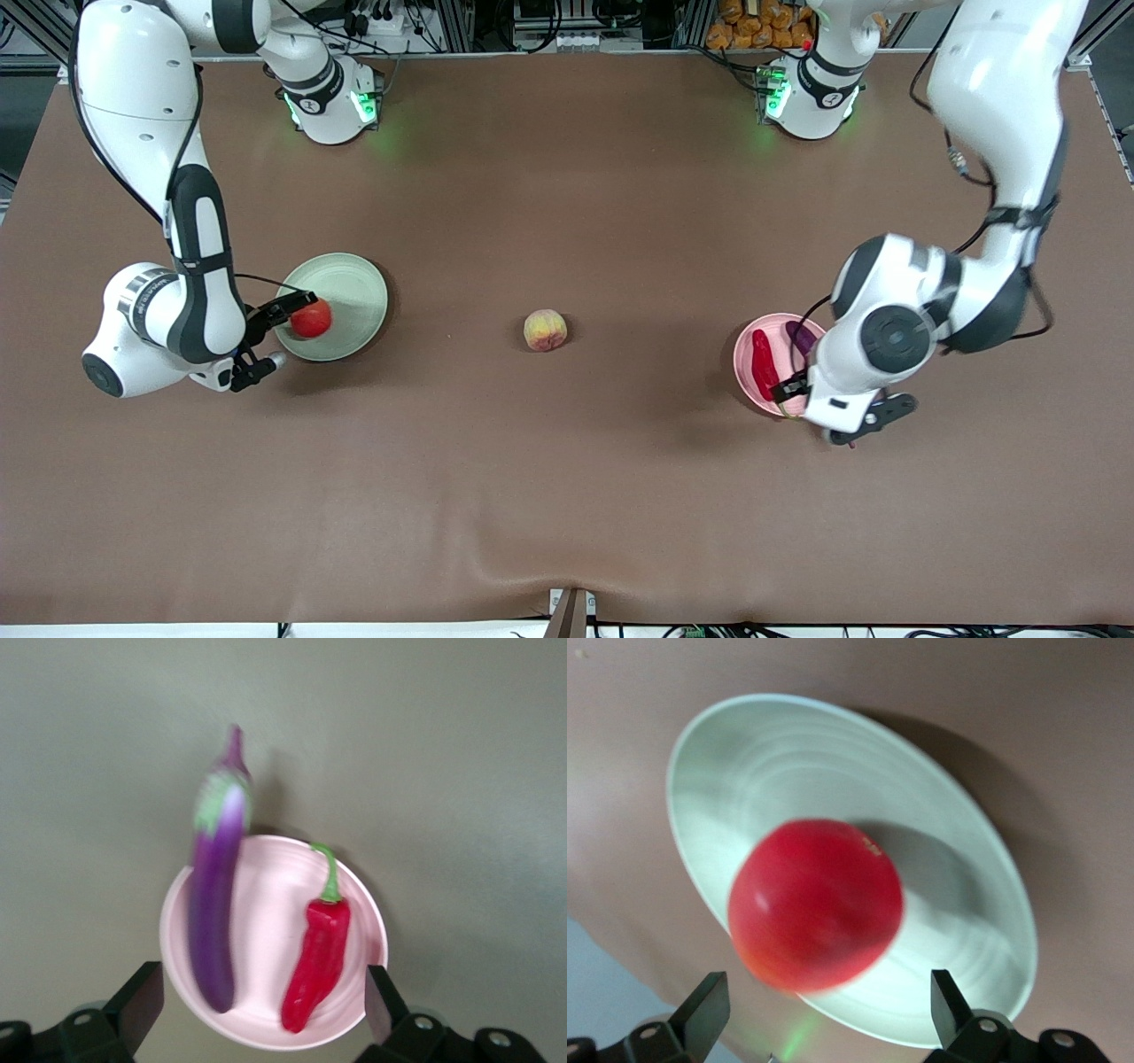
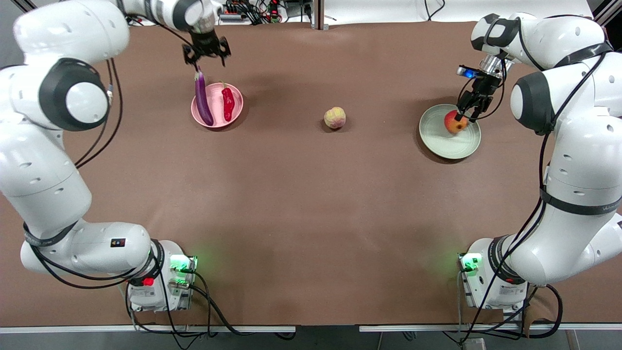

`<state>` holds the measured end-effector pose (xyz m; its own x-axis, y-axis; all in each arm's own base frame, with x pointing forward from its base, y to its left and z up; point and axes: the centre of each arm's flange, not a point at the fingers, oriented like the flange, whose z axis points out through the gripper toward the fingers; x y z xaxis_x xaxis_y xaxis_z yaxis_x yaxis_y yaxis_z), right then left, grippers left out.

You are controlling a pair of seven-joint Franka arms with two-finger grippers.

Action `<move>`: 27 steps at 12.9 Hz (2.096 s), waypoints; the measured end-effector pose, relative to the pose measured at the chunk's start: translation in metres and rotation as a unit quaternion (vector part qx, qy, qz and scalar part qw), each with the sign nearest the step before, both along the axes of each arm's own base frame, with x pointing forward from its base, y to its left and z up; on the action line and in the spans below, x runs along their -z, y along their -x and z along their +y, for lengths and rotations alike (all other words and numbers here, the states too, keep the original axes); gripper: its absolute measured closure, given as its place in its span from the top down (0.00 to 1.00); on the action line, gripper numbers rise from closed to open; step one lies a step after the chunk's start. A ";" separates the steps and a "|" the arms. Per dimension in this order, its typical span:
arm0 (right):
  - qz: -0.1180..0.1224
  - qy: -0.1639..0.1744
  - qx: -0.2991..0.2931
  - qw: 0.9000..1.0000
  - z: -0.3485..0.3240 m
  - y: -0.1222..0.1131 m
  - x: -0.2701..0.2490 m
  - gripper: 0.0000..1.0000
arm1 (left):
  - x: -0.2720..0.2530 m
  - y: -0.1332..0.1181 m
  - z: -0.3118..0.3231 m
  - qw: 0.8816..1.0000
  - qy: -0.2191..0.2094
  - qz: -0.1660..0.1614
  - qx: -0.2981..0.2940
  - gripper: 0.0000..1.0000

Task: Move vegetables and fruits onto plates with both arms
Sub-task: 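Release the chili on the pink plate while the right gripper reaches the peach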

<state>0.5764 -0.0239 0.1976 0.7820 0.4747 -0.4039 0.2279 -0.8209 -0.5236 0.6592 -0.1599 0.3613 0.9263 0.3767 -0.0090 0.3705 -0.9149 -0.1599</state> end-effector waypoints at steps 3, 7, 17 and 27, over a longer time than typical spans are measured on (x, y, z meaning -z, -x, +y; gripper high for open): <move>0.001 0.022 0.015 1.000 0.047 -0.029 -0.041 1.00 | -0.085 0.009 0.029 1.000 0.013 -0.020 0.007 1.00; 0.005 0.033 0.076 0.997 0.157 -0.044 -0.069 1.00 | -0.190 0.046 0.032 0.999 0.012 -0.022 0.020 1.00; -0.111 0.112 0.178 0.971 0.402 0.002 -0.074 1.00 | -0.288 0.105 0.125 0.985 0.064 0.002 0.161 1.00; -0.228 0.136 0.157 0.951 0.468 0.028 -0.028 1.00 | -0.314 0.130 0.124 0.977 0.066 0.007 0.202 1.00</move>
